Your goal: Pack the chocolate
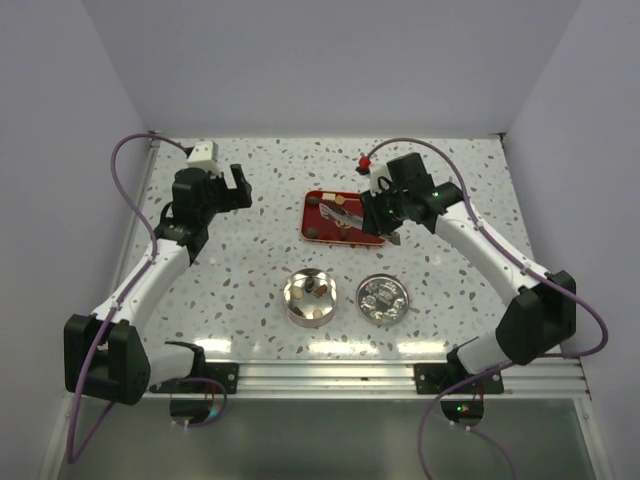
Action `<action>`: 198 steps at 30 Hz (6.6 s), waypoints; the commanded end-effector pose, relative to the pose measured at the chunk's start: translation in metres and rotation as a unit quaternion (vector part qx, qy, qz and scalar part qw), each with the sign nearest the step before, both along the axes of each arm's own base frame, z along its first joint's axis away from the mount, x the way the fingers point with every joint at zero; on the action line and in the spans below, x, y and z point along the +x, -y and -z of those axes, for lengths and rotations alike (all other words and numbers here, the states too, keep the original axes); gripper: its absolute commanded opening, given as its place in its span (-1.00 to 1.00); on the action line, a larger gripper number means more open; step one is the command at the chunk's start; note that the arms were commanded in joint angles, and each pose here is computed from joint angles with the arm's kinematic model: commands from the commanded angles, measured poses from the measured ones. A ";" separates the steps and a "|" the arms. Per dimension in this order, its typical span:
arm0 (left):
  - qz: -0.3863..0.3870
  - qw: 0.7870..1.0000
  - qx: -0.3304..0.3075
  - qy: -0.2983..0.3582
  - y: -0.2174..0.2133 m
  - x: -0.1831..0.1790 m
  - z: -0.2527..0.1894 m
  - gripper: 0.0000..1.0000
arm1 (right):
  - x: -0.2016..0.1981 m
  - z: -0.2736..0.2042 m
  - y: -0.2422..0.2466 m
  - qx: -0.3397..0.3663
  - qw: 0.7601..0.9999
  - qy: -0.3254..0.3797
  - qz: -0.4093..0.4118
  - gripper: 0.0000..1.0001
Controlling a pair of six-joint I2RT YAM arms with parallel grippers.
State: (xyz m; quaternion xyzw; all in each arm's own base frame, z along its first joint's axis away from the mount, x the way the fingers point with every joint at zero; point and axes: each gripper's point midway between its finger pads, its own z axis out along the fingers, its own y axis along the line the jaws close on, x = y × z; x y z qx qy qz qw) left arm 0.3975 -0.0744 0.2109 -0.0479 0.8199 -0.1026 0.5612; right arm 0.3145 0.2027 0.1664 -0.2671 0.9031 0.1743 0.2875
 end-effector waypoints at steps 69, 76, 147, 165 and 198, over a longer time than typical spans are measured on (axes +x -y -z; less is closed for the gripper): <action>-0.013 1.000 -0.008 0.003 -0.003 0.004 -0.010 1.00 | -0.076 -0.053 -0.027 0.041 0.999 -0.014 -0.011 -0.26; -0.010 1.000 -0.010 0.005 -0.002 0.004 -0.011 1.00 | -0.024 -0.049 -0.009 0.034 0.998 0.012 0.060 -0.26; -0.010 1.000 -0.010 -0.003 -0.001 0.008 -0.006 1.00 | -0.122 -0.071 -0.037 0.095 0.989 -0.065 -0.095 -0.51; -0.012 1.000 -0.007 -0.001 -0.002 0.005 -0.011 1.00 | -0.159 -0.051 -0.021 0.069 0.983 -0.114 -0.126 -0.23; -0.013 1.000 -0.006 -0.004 -0.003 0.006 -0.009 1.00 | 0.008 -0.037 -0.035 0.042 0.999 -0.004 0.016 -0.28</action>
